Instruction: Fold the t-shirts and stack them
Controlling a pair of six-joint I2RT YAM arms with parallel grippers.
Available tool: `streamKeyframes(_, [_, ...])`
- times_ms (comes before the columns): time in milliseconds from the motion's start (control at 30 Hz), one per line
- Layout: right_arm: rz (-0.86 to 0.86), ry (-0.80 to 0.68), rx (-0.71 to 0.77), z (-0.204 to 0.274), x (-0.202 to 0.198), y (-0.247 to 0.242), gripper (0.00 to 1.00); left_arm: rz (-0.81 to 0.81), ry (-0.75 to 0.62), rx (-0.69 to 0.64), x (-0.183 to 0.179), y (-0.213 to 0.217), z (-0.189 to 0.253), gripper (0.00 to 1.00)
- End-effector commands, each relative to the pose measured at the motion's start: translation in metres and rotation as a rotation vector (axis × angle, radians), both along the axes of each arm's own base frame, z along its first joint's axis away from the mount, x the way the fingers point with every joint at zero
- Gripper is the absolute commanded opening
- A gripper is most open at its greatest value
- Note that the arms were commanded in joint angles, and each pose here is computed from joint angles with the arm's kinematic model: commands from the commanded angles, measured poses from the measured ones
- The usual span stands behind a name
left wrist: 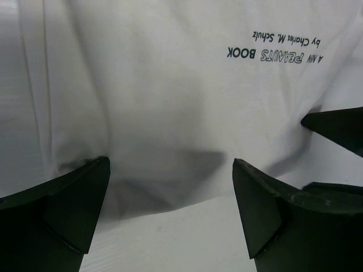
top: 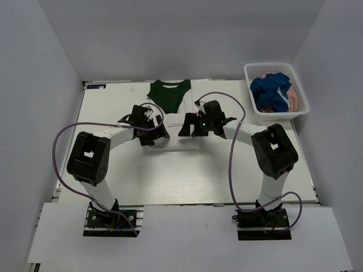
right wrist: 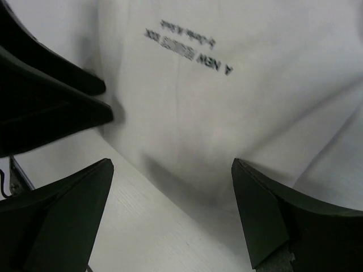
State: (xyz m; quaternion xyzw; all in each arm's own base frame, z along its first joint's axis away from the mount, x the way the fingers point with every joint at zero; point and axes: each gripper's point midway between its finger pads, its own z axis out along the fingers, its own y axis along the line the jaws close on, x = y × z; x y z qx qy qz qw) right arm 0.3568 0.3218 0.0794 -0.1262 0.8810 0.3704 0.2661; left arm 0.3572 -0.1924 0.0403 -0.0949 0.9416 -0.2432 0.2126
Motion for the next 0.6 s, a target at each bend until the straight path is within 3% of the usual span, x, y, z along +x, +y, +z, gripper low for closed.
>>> streamKeyframes(0, [0.013, 0.0, 0.043, -0.003, -0.007, 0.001, 0.9, -0.004, 0.075, 0.054, -0.032, 0.015, -0.023, 1.0])
streamKeyframes(167, [-0.026, 0.032, -0.057, -0.032, -0.01, -0.014, 0.9, 0.007, 0.085, 0.076, -0.04, 0.022, -0.025, 1.0])
streamKeyframes(433, [-0.001, -0.166, -0.022, 0.048, -0.001, -0.016, 0.9, 0.002, -0.132, 0.024, -0.021, 0.018, 0.058, 1.0])
streamKeyframes(567, [-0.035, -0.132, -0.028, 0.034, -0.026, -0.033, 0.9, 0.047, -0.147, 0.04, -0.037, 0.03, 0.064, 1.0])
